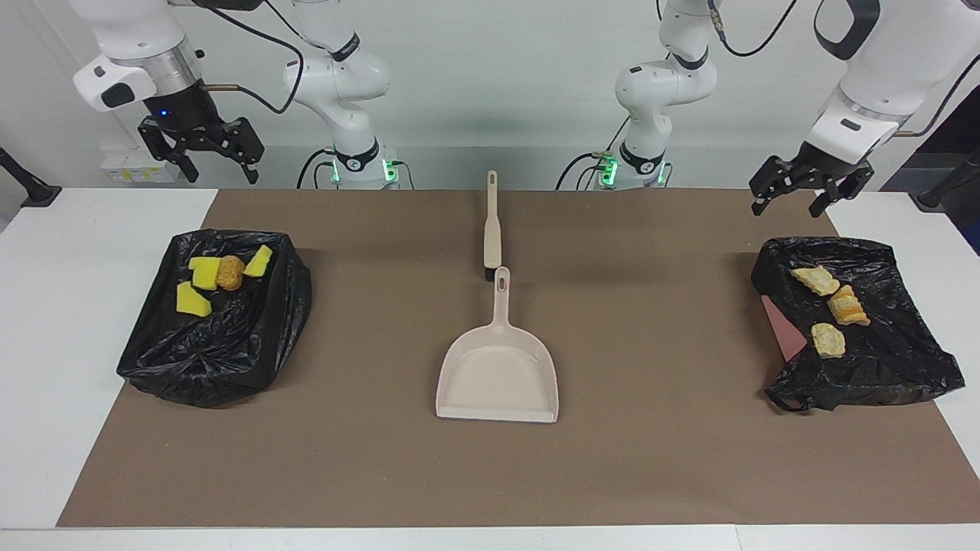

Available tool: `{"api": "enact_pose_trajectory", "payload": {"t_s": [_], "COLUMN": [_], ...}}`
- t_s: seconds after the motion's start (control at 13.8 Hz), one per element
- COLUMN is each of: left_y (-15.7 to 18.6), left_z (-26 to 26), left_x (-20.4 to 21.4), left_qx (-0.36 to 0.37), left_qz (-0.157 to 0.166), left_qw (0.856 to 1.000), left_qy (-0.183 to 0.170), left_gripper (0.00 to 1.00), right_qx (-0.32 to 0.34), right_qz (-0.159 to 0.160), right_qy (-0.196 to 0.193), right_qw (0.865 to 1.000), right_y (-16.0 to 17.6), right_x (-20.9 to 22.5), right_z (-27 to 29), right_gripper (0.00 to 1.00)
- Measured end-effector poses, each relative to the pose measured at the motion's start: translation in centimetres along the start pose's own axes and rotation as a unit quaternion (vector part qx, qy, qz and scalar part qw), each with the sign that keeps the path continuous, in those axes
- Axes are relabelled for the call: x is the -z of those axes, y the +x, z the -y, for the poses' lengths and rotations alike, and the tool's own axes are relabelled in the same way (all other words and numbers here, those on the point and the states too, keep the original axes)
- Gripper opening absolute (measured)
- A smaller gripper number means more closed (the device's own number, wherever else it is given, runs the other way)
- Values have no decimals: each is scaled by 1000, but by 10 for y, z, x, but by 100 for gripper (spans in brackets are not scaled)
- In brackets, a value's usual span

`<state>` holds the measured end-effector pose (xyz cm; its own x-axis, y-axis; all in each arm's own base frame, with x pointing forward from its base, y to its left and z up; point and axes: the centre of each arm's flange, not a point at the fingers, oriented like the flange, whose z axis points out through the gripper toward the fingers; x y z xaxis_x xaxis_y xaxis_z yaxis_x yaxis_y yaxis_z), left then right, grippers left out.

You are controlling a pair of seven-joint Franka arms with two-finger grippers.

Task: Sweep and dump trash in bin

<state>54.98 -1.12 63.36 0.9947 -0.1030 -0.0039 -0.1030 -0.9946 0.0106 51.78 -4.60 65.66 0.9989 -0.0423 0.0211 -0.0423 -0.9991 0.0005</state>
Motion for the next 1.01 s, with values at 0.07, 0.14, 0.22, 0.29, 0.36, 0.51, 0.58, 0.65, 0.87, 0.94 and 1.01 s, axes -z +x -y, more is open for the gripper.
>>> {"api": "enact_pose_trajectory", "payload": {"t_s": [0.07,0.14,0.22,0.29,0.36,0.51,0.58,0.65,0.87,0.94,1.01], "left_y": [-1,-1,-1,-1,-2,-3,-4,-4,-4,-4,-4], "left_z": [2,2,2,2,2,1,-2,-4,-18,-21,-23], "left_x": [0,0,0,1,2,4,4,5,5,6,8], "left_qx": [-1,-1,-1,-1,-1,-2,-4,-7,-19,-23,-24], "left_qz": [1,1,1,1,0,-2,-1,-1,0,-1,-2], "left_qw": [1000,1000,1000,1000,1000,1000,1000,1000,1000,1000,1000], "left_qy": [0,0,0,0,0,0,0,0,-1,-1,-1], "left_gripper": [100,100,100,100,100,100,100,100,100,100,100], "right_qx": [2,4,5,5,5,5,5,5,5,5,5], "right_qz": [0,0,0,0,0,0,0,0,0,0,0], "right_qy": [0,0,0,0,0,0,0,0,0,0,0], "right_qw": [1000,1000,1000,1000,1000,1000,1000,1000,1000,1000,1000], "right_y": [0,0,0,0,0,0,0,0,0,0,0], "right_x": [0,0,0,0,0,0,0,0,0,0,0], "right_z": [2,4,5,6,6,6,6,6,6,6,6], "right_gripper": [100,100,100,100,100,100,100,100,100,100,100]}}
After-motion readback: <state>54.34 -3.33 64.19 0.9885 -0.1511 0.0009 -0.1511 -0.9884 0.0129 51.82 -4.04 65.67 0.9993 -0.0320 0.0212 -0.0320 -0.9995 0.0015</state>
